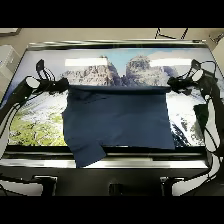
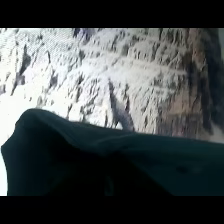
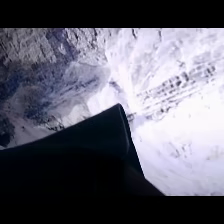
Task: Fold the clothes and pants, and hang the long-sleeved shirts on hangers.
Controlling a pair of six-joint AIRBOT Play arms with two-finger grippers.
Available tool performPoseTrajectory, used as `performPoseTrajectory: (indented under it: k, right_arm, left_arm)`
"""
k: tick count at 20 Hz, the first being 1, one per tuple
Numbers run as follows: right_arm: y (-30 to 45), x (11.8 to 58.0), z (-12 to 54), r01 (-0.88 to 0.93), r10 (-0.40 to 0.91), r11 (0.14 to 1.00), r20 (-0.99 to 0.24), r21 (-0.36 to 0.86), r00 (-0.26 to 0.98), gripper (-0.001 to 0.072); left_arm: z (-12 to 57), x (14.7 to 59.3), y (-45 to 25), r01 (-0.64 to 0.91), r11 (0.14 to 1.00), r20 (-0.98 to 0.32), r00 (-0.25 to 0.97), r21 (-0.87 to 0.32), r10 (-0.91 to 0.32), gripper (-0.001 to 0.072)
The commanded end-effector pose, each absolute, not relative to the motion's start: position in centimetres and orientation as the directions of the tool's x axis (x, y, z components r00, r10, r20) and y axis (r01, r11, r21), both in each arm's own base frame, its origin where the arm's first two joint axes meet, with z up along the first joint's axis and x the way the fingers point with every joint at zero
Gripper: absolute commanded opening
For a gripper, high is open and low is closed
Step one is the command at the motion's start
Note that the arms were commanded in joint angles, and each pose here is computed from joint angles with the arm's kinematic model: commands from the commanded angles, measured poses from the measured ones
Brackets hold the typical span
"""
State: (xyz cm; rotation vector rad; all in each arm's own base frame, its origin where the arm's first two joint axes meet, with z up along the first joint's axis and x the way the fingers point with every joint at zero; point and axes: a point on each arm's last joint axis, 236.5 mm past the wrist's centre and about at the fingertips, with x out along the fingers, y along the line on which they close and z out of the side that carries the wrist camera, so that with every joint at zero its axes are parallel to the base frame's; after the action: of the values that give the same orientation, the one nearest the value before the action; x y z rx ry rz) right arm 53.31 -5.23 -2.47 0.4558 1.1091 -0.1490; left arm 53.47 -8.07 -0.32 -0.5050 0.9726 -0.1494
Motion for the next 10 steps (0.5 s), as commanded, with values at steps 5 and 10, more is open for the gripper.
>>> performPoseTrajectory:
  k: [5, 10]
  right_arm:
    - [-3.4, 41.0, -5.7, 0.208, 0.155, 0.968, -0.987, 0.142, -0.046, 0.0034]
    - [-3.7, 40.3, -6.3, 0.215, 0.151, 0.968, -0.985, 0.13, -0.083, 0.0034]
  left_arm:
    - [-5.3, 39.9, -7.0, -0.044, 0.94, -0.941, 0.028, -0.338, -0.337, 0.0022]
    - [-5.9, 38.7, -7.5, -0.041, 0.94, -0.94, -0.021, -0.339, -0.34, 0.0022]
